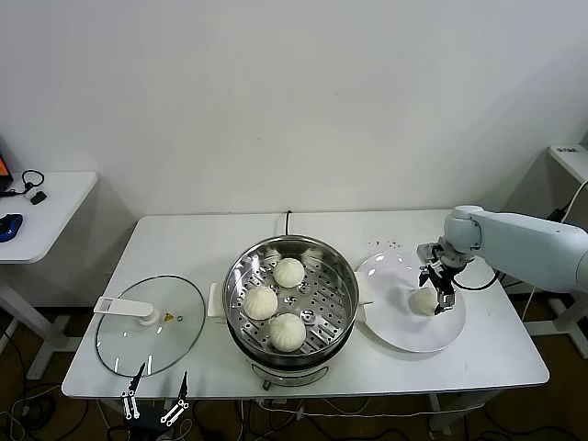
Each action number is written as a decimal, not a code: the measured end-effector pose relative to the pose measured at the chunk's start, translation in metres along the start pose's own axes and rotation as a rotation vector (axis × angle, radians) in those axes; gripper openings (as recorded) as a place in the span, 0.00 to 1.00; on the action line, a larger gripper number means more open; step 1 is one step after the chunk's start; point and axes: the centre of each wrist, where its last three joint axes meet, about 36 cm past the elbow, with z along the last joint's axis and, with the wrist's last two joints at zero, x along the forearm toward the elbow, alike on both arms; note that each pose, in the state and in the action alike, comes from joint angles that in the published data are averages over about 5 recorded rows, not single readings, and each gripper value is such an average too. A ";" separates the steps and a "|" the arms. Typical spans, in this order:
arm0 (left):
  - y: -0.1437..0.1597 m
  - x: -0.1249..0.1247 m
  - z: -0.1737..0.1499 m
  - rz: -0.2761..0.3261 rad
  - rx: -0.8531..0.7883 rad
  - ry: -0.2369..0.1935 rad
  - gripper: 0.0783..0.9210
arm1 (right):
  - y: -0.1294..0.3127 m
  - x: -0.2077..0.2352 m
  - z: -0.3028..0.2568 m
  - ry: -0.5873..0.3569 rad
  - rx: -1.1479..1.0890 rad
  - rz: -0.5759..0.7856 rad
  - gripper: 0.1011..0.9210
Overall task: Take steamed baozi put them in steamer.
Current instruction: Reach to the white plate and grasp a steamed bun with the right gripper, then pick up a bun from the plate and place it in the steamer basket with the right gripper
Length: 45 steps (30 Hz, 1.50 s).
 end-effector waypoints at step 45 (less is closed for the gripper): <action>-0.003 0.000 -0.006 0.019 -0.006 -0.015 0.88 | 0.031 0.258 -0.150 -0.208 0.010 0.159 0.63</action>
